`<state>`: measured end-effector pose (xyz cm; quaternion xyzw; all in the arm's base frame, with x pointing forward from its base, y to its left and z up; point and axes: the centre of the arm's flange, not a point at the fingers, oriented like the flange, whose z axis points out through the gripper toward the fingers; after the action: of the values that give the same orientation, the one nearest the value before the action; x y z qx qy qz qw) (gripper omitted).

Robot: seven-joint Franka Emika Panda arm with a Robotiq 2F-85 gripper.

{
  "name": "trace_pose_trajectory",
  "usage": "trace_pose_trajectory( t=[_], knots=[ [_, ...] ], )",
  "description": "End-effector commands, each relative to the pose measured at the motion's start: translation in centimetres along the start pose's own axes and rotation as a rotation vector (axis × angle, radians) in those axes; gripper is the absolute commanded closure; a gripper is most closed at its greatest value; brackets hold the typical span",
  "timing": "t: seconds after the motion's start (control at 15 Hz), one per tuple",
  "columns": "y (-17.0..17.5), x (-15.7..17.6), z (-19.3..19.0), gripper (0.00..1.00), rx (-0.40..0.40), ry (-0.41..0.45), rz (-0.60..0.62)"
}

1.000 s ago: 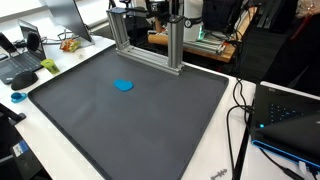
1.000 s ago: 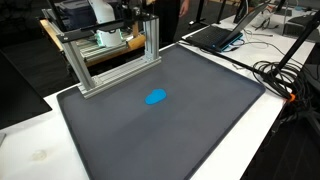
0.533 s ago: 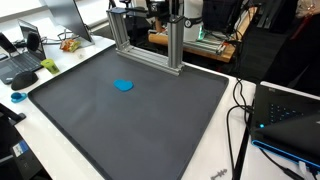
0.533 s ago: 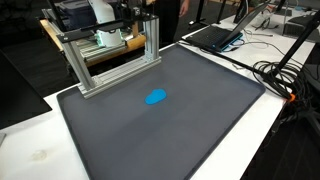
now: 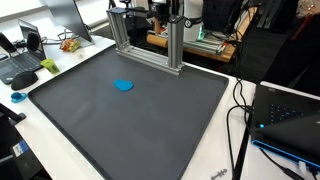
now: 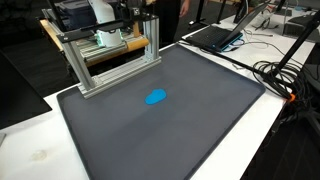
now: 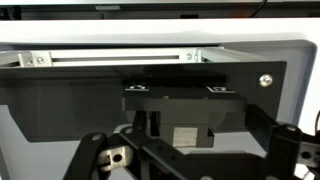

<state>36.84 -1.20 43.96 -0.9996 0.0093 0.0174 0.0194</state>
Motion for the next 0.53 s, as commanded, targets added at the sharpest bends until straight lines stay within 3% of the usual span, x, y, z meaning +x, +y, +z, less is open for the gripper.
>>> trace_pose_trajectory(
  t=[0.0, 0.47],
  knots=[
    [-0.4, 0.2, -1.1, 0.00, -0.008, 0.084, 0.046],
    [-1.5, 2.3, -3.1, 0.00, -0.056, 0.246, 0.021]
  ],
)
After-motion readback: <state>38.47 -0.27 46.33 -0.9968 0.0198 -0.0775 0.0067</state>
